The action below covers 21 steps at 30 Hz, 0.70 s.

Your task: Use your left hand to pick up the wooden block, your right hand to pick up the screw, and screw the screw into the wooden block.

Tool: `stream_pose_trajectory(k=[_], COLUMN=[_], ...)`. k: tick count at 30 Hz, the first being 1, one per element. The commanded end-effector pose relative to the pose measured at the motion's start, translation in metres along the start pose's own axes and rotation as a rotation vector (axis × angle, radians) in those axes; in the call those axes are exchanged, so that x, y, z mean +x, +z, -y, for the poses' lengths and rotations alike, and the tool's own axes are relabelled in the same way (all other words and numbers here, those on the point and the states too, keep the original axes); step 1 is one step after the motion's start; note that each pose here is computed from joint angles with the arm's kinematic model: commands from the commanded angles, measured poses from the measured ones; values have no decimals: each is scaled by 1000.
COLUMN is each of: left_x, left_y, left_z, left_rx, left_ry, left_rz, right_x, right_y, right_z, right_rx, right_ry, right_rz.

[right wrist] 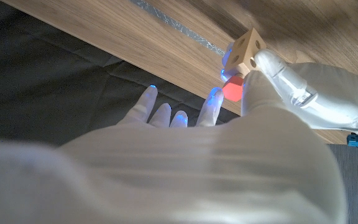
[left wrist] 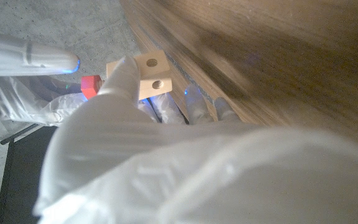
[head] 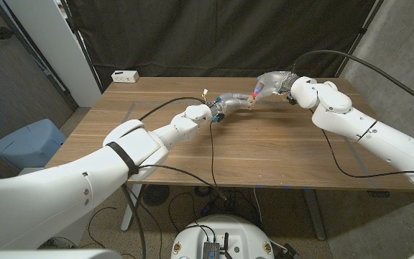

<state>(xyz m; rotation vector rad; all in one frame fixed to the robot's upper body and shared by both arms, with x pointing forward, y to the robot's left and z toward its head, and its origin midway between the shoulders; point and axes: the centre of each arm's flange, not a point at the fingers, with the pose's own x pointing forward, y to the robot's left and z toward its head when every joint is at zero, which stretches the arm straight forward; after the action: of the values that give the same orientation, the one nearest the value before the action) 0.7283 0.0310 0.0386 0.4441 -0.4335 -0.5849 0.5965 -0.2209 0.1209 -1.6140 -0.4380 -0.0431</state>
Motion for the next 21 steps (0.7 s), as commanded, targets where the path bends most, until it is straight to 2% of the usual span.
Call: stream_pose_trajectory(k=[1, 21], left_x=[0, 1], left_y=[0, 1], left_z=[2, 2], left_rx=[4, 5], left_ry=[-3, -7], left_rz=[0, -2], right_x=[3, 7], right_y=[0, 0], right_z=[-5, -5], right_rx=[7, 15], right_ry=[-13, -33], right_rz=[-2, -5])
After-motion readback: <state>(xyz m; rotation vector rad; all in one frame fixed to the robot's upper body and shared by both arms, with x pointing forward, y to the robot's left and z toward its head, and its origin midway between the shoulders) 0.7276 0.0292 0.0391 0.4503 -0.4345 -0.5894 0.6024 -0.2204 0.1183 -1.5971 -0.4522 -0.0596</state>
